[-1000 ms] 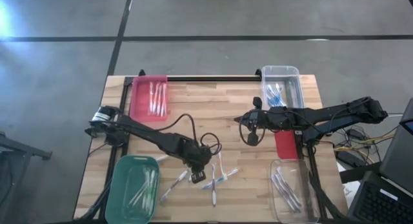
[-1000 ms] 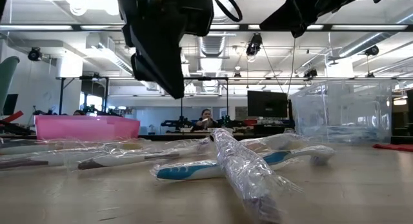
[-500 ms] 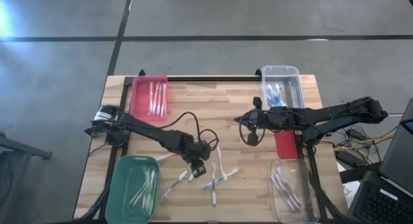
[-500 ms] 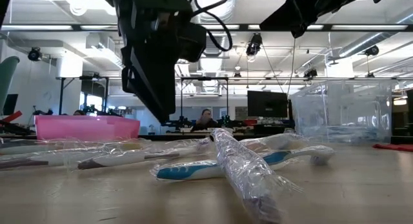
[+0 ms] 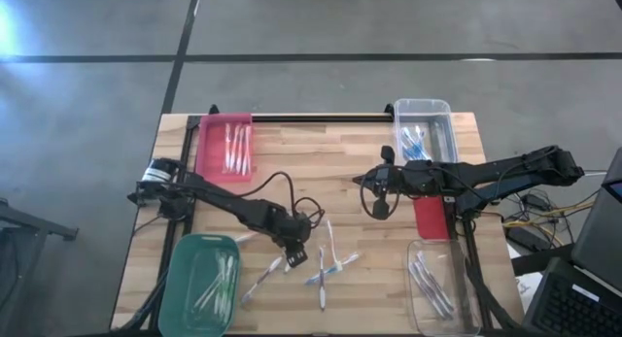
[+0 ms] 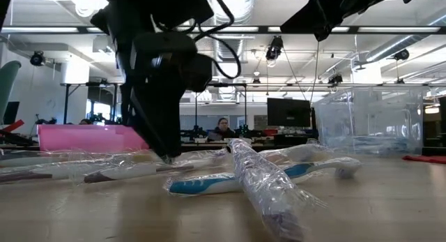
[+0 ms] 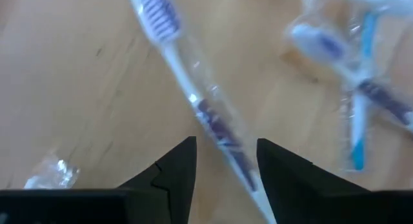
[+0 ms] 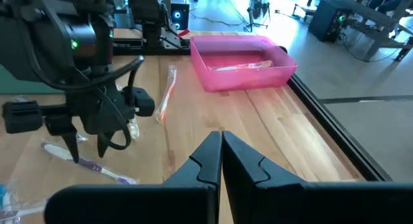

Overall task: Pick & Place Toothbrushes
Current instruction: Put the violet toothbrush into the bottom transparent bin

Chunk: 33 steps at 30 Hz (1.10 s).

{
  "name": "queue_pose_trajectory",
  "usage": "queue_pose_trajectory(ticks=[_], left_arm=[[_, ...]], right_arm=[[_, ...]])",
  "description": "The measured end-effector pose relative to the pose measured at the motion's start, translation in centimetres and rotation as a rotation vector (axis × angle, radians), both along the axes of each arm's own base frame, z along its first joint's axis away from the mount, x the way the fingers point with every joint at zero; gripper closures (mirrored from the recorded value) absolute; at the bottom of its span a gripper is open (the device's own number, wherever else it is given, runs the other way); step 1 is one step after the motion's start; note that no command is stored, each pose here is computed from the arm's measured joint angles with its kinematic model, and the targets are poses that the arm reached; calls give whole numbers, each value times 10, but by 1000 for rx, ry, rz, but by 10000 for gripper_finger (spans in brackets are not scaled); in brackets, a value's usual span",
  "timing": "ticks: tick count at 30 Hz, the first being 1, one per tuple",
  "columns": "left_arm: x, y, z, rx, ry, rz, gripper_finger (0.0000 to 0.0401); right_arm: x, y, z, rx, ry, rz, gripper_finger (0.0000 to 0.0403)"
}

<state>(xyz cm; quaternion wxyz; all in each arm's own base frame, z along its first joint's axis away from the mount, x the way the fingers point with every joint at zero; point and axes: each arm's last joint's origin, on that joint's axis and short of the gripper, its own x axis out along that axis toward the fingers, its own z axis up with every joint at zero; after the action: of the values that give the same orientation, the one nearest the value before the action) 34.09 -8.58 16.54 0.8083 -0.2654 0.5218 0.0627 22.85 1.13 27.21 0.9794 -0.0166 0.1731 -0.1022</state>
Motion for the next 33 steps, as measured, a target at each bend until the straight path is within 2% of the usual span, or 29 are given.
queue_pose_trajectory(ticks=[4,9,23,28,33], left_arm=[[-5,1,-9,-7,10,29,234],[-4,0,-16,-42,-73,38,234],[3,-4,-33,-32,-49,35,247],[3,-2,-33,1,-56,56,267],[3,-2,-34,24,-62,72,307]], right_arm=[[0,0,0,0,0,0,394],[0,0,0,0,-1,0,394],[0,0,-1,-3,1,0,394],[0,0,-1,-5,3,1,394],[0,0,-1,-6,4,1,394]])
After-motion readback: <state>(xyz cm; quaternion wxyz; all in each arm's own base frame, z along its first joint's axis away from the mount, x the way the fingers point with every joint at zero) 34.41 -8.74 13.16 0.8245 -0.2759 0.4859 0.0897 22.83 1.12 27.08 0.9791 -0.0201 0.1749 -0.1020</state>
